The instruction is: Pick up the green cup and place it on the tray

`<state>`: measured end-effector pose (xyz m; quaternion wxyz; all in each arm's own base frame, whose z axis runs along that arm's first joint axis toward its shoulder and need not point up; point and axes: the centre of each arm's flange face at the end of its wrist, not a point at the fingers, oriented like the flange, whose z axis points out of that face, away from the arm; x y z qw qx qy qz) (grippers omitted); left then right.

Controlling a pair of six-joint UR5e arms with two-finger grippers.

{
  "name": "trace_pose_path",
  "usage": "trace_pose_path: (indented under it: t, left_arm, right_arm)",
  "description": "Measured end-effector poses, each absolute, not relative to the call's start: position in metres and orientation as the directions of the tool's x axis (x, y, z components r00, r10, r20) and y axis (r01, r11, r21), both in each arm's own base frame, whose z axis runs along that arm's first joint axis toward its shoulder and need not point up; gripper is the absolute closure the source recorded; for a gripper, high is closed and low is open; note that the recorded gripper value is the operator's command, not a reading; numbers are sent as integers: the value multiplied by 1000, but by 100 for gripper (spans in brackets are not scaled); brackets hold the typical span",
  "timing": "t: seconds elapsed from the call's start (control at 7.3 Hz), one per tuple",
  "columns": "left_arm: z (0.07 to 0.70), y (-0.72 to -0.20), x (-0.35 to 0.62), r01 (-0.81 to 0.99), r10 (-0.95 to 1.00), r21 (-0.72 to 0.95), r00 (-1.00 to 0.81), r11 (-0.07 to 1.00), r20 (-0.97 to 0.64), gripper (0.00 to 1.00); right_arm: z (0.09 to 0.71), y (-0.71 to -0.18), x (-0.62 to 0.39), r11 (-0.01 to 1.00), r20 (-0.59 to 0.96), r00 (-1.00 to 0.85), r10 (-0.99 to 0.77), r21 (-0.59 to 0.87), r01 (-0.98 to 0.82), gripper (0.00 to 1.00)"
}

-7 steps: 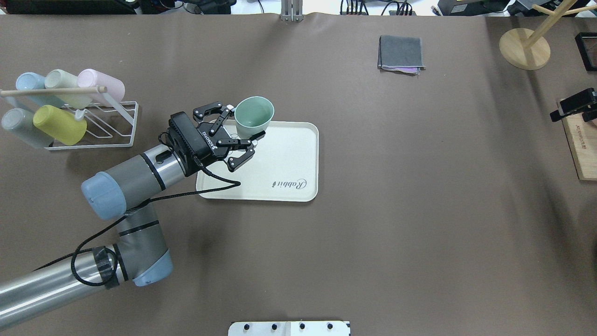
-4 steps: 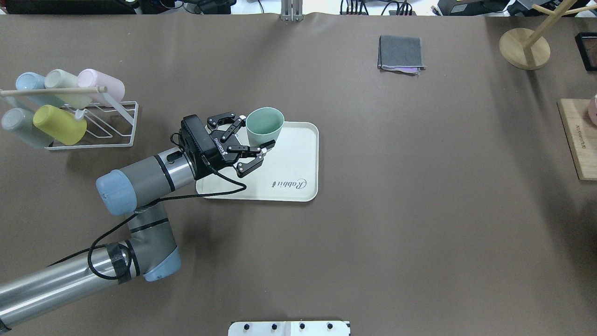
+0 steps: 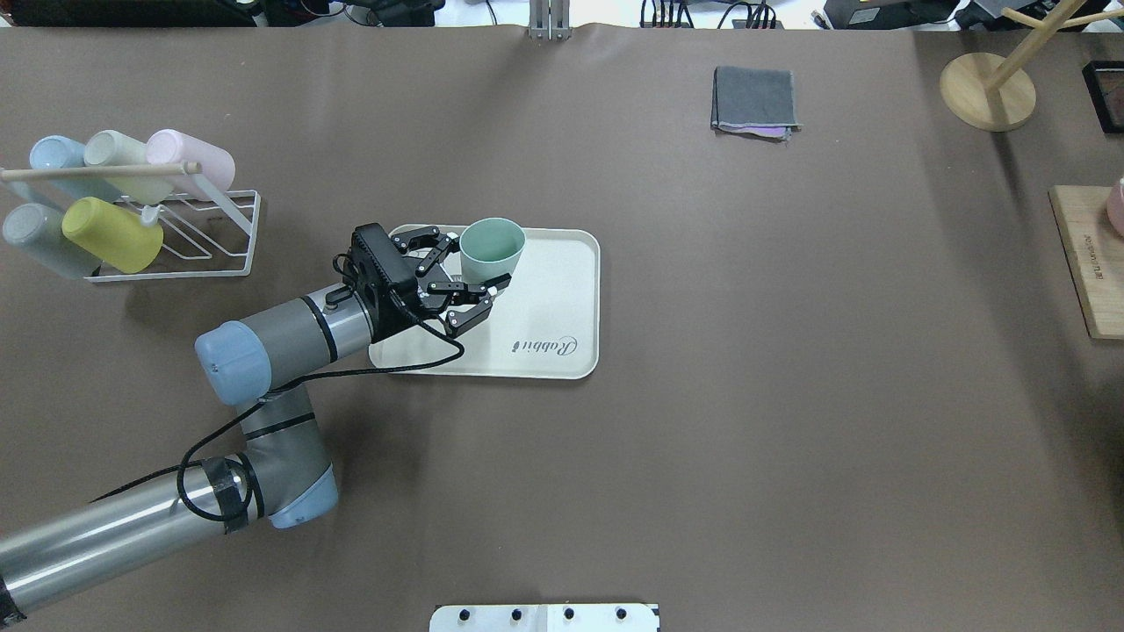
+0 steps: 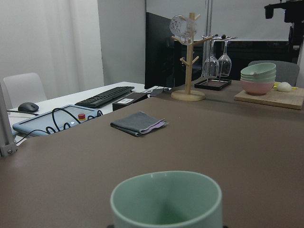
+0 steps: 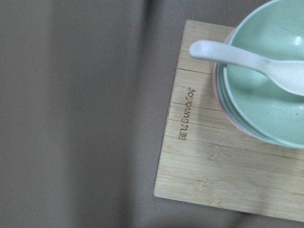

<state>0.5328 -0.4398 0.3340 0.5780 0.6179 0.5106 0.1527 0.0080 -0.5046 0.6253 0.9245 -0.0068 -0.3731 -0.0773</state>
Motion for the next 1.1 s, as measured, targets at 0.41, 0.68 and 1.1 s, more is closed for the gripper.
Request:
trace_pose_path:
  t: [0.41,0.68,1.1]
  left_arm:
    - [342,-443,543,413,800,885,444,217,-403,95]
    - [344,-442,553,400,803,889,444,220,-399,95]
    - [348,-441,562,386,804,894,445,226,-395,91]
  right_arm:
    - [630,-504,11,988,680,720,-137,41,149,0]
    - [630,-503,12,988,679,722,-135,41,146,0]
    - [634,-501,12,989,679,723,-131,35,147,0]
